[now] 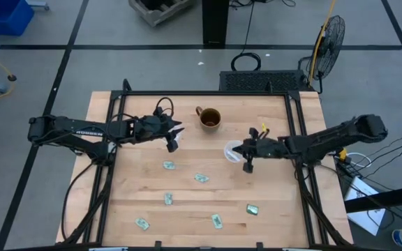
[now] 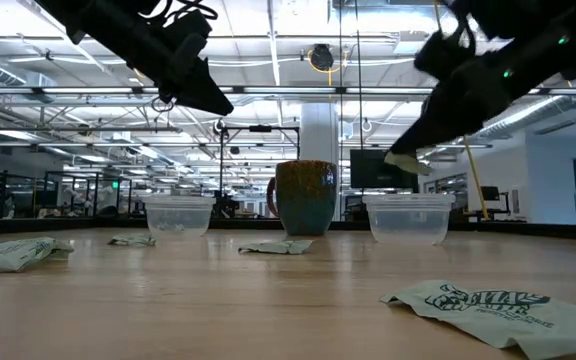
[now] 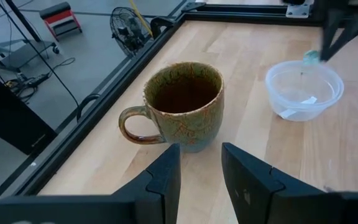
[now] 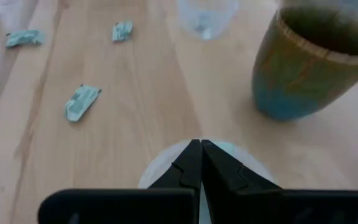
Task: Pick and place Stevia / Truvia into bins
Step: Put the white stevia packet into the right round transparent container
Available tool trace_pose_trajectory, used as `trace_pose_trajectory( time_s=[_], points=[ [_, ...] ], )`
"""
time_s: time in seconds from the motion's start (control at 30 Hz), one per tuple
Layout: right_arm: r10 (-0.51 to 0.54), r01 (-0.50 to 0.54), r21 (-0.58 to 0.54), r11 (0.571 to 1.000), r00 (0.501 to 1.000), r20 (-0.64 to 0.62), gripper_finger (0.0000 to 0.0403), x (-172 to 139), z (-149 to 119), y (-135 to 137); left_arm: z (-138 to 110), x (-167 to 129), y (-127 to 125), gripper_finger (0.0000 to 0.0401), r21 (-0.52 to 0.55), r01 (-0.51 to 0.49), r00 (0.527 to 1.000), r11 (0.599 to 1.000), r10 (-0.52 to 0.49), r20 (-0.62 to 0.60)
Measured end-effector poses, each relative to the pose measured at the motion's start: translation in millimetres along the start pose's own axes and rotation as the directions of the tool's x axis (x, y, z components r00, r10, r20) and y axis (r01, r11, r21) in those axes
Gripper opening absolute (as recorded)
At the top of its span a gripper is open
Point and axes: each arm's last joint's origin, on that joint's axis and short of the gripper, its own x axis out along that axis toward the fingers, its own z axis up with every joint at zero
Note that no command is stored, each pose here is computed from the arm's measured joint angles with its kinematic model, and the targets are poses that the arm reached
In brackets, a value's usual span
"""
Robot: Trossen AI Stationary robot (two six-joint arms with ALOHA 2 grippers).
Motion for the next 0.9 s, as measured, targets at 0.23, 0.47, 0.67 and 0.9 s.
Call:
trace_pose_trajectory(
  time_s=[0.23, 0.47, 0.67, 0.9],
  points=[
    [0.119, -0.11, 0.105, 0.988, 0.989, -0.086, 0.0, 18, -8, -17, 0, 0, 0, 0.0122, -0.002, 0.0, 1.0, 1.0, 0.0, 0.0],
    [0.127, -0.11, 0.099, 0.989, 0.974, -0.188, 0.0, 34, -24, -16, 0, 0, 0, 0.0122, -0.002, -0.001, 1.0, 1.0, 0.001, 0.0],
    [0.128, -0.121, 0.058, 0.991, 0.98, -0.152, 0.0002, 40, -22, -15, 0, 0, 0, 0.0122, -0.001, -0.001, 1.0, 1.0, 0.001, 0.0],
    [0.107, -0.093, 0.073, 0.993, 0.966, -0.235, 0.0012, 39, -30, -20, 0, 0, 0, 0.0122, -0.001, -0.001, 1.0, 1.0, 0.001, -0.001]
  ],
)
